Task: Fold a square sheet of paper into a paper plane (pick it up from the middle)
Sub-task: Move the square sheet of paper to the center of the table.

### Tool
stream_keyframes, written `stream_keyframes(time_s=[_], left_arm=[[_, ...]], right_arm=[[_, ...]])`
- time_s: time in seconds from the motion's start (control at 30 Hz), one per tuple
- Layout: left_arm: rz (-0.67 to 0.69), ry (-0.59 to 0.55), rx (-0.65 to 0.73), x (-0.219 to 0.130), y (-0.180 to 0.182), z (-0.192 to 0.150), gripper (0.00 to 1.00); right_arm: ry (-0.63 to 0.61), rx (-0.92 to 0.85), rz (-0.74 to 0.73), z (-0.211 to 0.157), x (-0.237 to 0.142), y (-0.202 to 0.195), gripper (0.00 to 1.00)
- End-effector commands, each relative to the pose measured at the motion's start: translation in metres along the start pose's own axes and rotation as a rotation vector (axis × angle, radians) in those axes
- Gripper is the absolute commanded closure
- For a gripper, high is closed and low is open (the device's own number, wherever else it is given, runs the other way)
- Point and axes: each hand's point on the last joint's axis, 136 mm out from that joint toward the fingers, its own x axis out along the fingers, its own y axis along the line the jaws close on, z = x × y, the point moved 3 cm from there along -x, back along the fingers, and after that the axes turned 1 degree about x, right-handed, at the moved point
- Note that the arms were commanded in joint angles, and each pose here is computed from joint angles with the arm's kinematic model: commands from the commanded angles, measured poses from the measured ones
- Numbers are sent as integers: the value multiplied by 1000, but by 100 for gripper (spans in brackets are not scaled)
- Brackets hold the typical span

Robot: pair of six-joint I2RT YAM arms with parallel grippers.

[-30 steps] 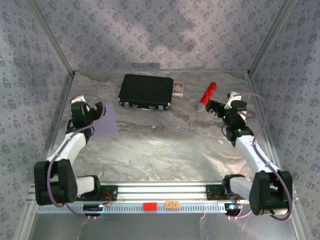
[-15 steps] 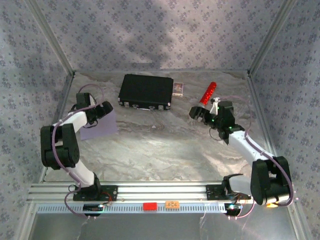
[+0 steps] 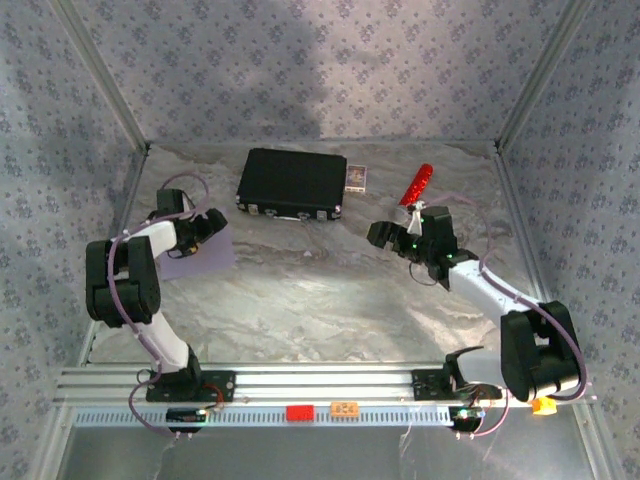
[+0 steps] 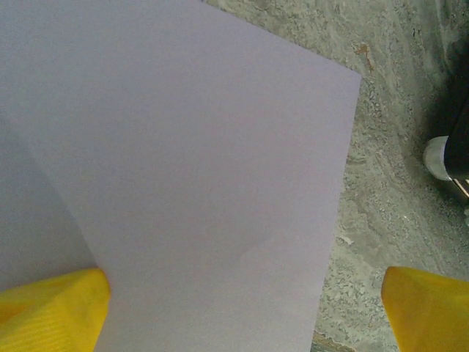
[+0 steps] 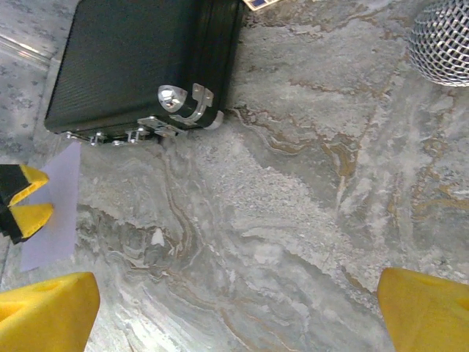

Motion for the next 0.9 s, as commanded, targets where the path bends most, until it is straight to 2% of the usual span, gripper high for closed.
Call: stream_keyframes(time_s=[0.0,0.2,0.37,0.57,0.73,0.8,0.87], left_arm=[[16,146,-92,8,11,-49,4],[-7,199,-69,8,-13,-91,5],[53,235,-22,3,-25,-140,5],[61,252,36,-9,-38,-199,5],[-10,260,112,-20,-73,-227,5],[-33,260,151,-26,-89,-237,5],[-53,253,184,-35,-103,-244,5]], right_arm=[[11,31,-61,-6,2,-11,1],[3,53,-101,-3,1,-10,1],[-11,80,-155,-4,-4,-15,1],[-52,82,-179,-4,-15,-17,1],[-101,87,-168,2,-24,-14,1],[-128,145,-203,3,-30,-21,1],[-119,142,-134,4,-31,-16,1]])
